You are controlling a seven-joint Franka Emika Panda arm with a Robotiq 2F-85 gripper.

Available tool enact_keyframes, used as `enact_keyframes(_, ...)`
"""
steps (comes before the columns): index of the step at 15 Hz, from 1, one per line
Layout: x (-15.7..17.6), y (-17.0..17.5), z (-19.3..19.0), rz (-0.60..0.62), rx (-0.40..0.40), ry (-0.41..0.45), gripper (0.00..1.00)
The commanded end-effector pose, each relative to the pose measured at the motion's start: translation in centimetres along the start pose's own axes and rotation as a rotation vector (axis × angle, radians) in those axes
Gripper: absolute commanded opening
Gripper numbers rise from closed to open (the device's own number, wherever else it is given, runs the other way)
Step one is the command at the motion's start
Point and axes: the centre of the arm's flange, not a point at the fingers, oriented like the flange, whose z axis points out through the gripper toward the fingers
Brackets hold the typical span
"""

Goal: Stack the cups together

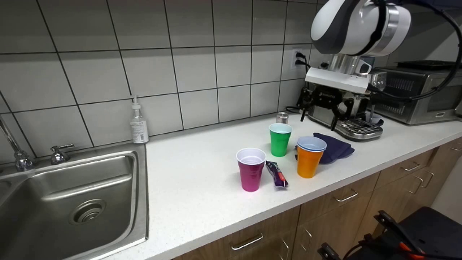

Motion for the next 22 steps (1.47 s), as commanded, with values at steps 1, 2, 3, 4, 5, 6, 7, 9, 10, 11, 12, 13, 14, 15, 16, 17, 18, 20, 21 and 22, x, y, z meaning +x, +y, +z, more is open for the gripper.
enact_keyframes(1,2.8,-3.2,1.2,0.025,-0.027,-0.011,1.00)
enact_keyframes(2,3.4,-3.8,1.6,0.027,-0.029,-0.017,1.00)
enact_keyframes(3,3.9,-4.4,2.0,0.027,-0.032,-0.017,1.00)
enact_keyframes(4,4.4,-5.1,2.4,0.027,-0.036,-0.015,1.00)
enact_keyframes(5,4.9,-5.6,2.8,0.029,-0.040,-0.014,1.00)
enact_keyframes(6,5.5,-6.2,3.3,0.031,-0.043,-0.015,1.00)
enact_keyframes(7,6.0,-6.6,3.8,0.031,-0.045,-0.014,1.00)
enact_keyframes(9,7.1,-7.6,4.9,0.031,-0.056,-0.012,1.00)
enact_keyframes(10,7.6,-7.9,5.4,0.032,-0.060,-0.012,1.00)
enact_keyframes(11,8.1,-8.3,5.9,0.034,-0.067,-0.011,1.00)
enact_keyframes(12,8.6,-8.5,6.4,0.036,-0.072,-0.011,1.00)
enact_keyframes(13,9.1,-8.8,6.9,0.038,-0.078,-0.010,1.00)
enact_keyframes(14,9.5,-9.1,7.4,0.039,-0.083,-0.010,1.00)
enact_keyframes(15,9.8,-9.3,7.9,0.038,-0.088,-0.011,1.00)
enact_keyframes(16,10.1,-9.5,8.4,0.037,-0.092,-0.009,1.00)
enact_keyframes(17,10.4,-9.7,8.8,0.036,-0.096,-0.012,1.00)
enact_keyframes(18,10.6,-9.8,9.2,0.035,-0.100,-0.015,1.00)
enact_keyframes(20,10.8,-10.1,9.9,0.030,-0.107,-0.021,0.75)
enact_keyframes(21,10.9,-10.2,10.2,0.028,-0.110,-0.025,0.74)
enact_keyframes(22,11.0,-10.3,10.3,0.028,-0.114,-0.026,0.66)
